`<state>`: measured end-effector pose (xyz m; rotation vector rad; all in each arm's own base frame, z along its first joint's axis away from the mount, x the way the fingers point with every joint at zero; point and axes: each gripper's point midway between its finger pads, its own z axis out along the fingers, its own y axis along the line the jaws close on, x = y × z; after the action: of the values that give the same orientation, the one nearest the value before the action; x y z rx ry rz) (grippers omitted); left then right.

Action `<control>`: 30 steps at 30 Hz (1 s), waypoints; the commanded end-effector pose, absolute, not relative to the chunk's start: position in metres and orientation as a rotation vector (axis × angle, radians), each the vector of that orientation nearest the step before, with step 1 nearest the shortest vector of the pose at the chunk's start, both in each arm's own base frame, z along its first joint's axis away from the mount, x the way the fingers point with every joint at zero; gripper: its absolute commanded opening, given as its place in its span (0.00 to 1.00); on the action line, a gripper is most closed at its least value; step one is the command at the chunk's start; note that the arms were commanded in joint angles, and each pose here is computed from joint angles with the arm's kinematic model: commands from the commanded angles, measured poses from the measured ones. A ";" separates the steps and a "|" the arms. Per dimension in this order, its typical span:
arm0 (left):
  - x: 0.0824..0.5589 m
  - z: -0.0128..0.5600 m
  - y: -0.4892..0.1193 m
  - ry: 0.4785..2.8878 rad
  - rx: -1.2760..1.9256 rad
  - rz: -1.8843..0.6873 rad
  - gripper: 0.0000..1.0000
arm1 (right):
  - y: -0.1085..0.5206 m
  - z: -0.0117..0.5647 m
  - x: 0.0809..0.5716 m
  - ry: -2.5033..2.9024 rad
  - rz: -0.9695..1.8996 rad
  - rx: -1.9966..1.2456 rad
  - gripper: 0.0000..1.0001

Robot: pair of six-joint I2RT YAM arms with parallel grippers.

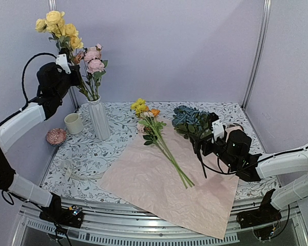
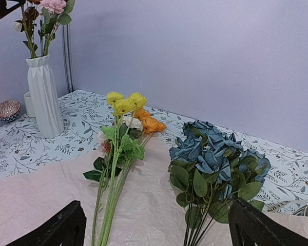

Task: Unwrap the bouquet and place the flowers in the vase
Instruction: Place the fake flower in the vase.

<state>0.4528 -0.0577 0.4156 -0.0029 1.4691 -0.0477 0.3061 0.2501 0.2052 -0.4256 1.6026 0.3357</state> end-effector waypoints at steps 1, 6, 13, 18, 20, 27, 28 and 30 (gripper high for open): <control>0.469 0.379 -0.060 1.588 0.014 -0.047 0.00 | 0.253 0.212 0.310 1.599 0.338 -0.414 0.99; 0.477 0.337 -0.067 1.706 0.024 -0.073 0.00 | 0.253 0.211 0.310 1.603 0.342 -0.414 0.99; 0.469 0.317 -0.075 1.751 0.067 -0.099 0.24 | 0.253 0.210 0.310 1.609 0.339 -0.417 0.99; 0.459 0.313 -0.068 1.781 -0.003 -0.111 0.55 | 0.255 0.209 0.311 1.613 0.342 -0.423 0.99; 0.453 0.303 -0.064 1.815 -0.052 -0.123 0.57 | 0.257 0.208 0.311 1.620 0.342 -0.427 0.99; 0.416 0.272 -0.069 1.860 -0.138 -0.279 0.68 | 0.261 0.205 0.312 1.635 0.352 -0.438 0.99; 0.410 0.265 -0.070 1.876 -0.147 -0.302 0.69 | 0.262 0.204 0.313 1.638 0.354 -0.439 0.99; 0.400 0.252 -0.074 1.910 -0.151 -0.349 0.71 | 0.265 0.201 0.315 1.656 0.353 -0.449 0.99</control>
<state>0.4188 -0.0653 0.2729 -0.1068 1.8536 -0.2237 0.3100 0.2563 0.1979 -0.4469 1.6410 0.3296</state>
